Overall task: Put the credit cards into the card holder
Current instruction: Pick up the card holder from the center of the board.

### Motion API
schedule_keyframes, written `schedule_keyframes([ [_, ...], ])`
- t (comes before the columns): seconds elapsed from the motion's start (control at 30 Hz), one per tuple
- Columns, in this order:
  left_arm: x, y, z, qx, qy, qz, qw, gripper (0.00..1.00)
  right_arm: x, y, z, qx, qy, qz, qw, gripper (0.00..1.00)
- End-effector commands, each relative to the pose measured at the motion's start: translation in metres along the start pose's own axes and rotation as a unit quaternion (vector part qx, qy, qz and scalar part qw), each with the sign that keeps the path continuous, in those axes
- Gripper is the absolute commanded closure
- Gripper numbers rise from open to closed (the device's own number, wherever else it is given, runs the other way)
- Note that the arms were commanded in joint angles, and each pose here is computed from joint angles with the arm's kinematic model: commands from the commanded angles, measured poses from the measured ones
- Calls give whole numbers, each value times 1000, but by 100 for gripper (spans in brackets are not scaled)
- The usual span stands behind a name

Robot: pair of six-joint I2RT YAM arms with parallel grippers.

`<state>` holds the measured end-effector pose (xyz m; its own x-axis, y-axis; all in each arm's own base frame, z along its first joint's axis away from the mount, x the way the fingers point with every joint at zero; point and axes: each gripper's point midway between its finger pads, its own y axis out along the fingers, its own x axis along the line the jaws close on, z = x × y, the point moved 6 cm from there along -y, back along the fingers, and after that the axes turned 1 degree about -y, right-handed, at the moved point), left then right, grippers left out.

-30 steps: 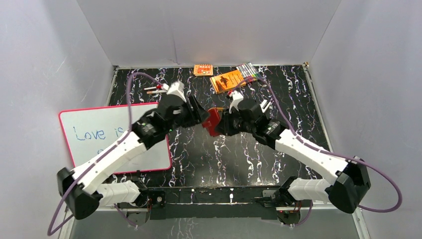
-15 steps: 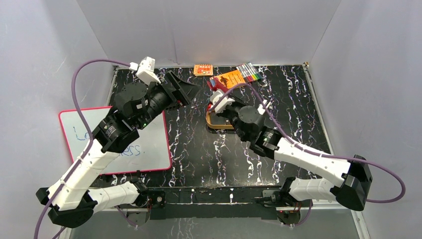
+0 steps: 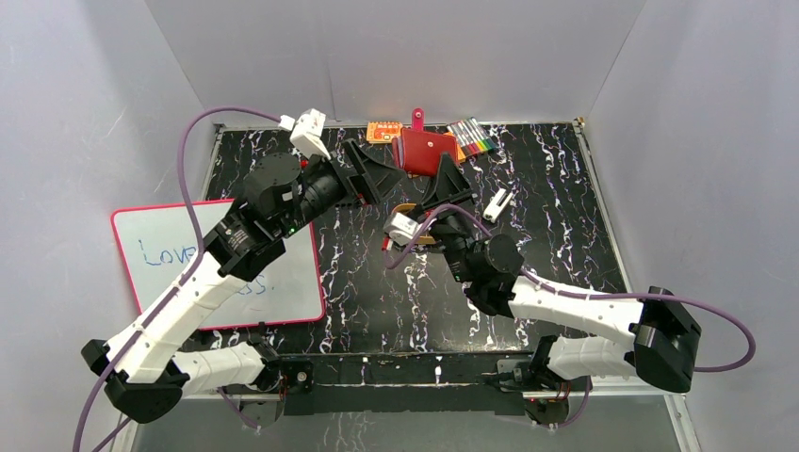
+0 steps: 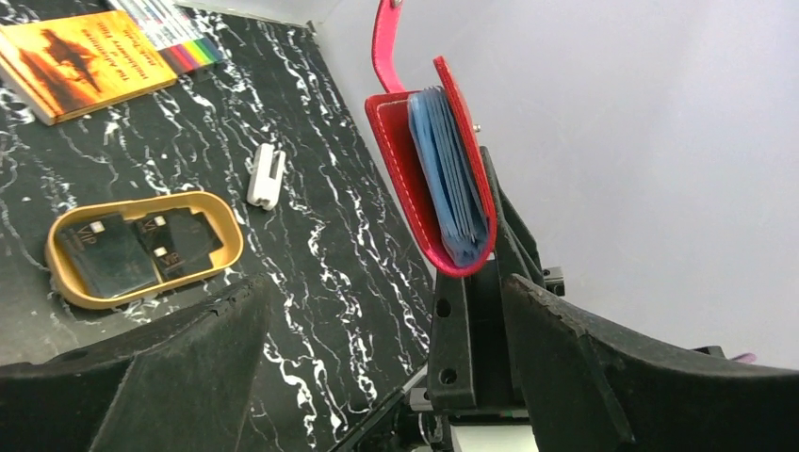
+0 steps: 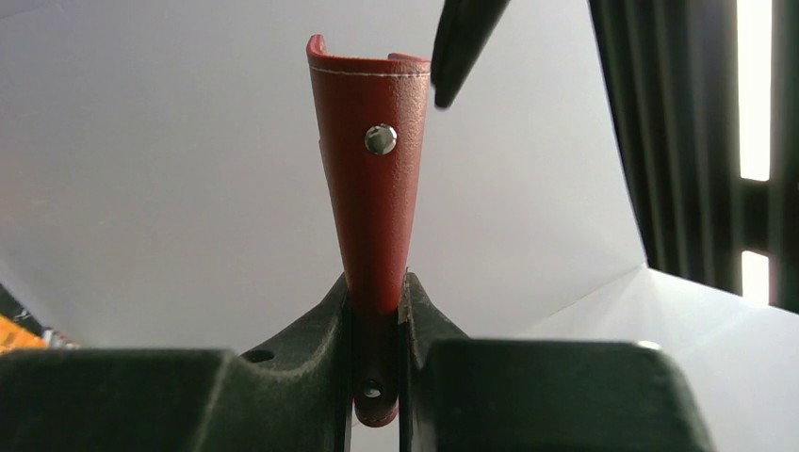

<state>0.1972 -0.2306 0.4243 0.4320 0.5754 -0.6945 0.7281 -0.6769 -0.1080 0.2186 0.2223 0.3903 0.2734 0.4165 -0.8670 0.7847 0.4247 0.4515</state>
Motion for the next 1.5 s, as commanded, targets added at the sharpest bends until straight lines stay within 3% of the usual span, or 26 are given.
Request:
schedule_keyframes([
  [0.0,-22,-9,-13,-37,-7,78,996,10,-47,-6,-4,-18,-23,98,995,100],
  [0.33,-29,6,-9,-33,-25,114,993,9,-42,-5,-11,-27,-16,92,995,100],
  [0.57,-31,25,-5,-21,-25,125,992,20,-42,-5,-17,-28,-7,93,995,100],
  [0.8,-28,38,-1,-11,-18,120,993,43,-40,-6,-20,-30,-7,89,996,100],
  [1.07,-23,39,-2,-26,-10,112,993,90,-30,-7,-25,-32,-12,66,997,100],
  [1.1,-22,39,-3,-32,-7,106,994,98,-27,-8,-27,-30,-14,55,998,91],
  [1.13,-20,37,-5,-38,-4,98,994,100,-22,-9,-30,-27,-13,41,999,74],
  [1.17,-16,36,-6,-46,1,86,995,100,-19,-9,-32,-21,-9,28,999,59],
  [1.3,2,24,-18,-101,17,25,994,100,2,-14,-44,1,32,-61,998,22],
  [1.33,6,19,-21,-114,22,8,993,100,12,-18,-50,-2,38,-101,994,6],
  [1.47,17,-9,-41,-168,69,-52,982,100,51,-38,-73,9,143,-260,955,1],
])
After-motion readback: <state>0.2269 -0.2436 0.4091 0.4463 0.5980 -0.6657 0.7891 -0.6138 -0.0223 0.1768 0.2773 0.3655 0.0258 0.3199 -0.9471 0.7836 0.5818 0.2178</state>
